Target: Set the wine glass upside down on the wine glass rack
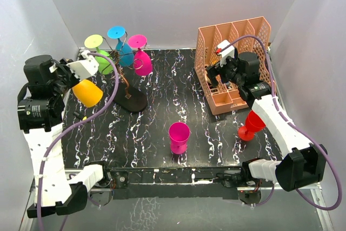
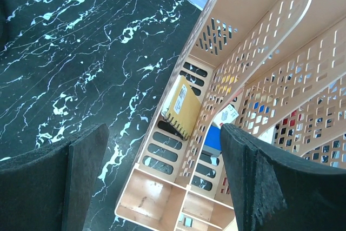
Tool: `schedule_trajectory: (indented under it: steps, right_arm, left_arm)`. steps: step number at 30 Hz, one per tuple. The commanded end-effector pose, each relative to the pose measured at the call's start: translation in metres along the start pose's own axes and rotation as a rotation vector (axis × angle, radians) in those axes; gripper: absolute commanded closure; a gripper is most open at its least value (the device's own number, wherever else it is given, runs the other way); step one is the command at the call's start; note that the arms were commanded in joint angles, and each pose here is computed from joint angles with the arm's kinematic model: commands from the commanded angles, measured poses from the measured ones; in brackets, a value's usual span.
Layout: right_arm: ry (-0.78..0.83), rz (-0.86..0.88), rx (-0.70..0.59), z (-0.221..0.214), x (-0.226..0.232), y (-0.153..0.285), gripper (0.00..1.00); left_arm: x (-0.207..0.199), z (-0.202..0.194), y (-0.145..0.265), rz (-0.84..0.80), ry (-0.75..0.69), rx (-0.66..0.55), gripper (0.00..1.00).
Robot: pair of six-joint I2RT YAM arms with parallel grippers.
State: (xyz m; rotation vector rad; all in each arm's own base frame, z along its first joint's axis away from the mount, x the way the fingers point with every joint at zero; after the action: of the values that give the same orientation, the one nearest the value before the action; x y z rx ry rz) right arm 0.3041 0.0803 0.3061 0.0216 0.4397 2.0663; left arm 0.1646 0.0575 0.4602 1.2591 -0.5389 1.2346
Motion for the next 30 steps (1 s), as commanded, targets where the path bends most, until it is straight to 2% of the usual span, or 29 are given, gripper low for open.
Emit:
schedule_trajectory:
  steps: [1, 13, 22, 30]
  right_arm:
    - [0.011, -0.012, -0.097, 0.018, -0.005, 0.006, 0.08]
    - [0.006, -0.007, -0.091, 0.015, -0.006, 0.006, 0.08]
    - [0.002, -0.004, -0.091, 0.014, -0.007, 0.007, 0.08]
    - [-0.001, -0.004, -0.090, 0.014, -0.008, 0.007, 0.08]
  left_arm:
    - [-0.007, 0.008, -0.019, -0.109, -0.143, -0.094, 1.00]
    - [-0.011, 0.030, -0.052, -0.188, -0.236, -0.302, 1.00]
    - [-0.008, 0.044, -0.070, -0.194, -0.310, -0.386, 1.00]
    - [-0.003, 0.052, -0.083, -0.173, -0.327, -0.401, 1.00]
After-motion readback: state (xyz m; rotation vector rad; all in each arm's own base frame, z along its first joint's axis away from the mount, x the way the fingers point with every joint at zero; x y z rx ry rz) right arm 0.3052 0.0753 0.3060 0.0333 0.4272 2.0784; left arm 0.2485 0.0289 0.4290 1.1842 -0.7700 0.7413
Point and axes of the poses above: each gripper's point midway between its finger pads, its own y axis back along the fingers, its own x axis along the line the jaws close on, z = x × y, the point moved 10 cm from there along y, back along the fingers, and after that the axes turned 5 degrees about -y, right-handed, at the moved point
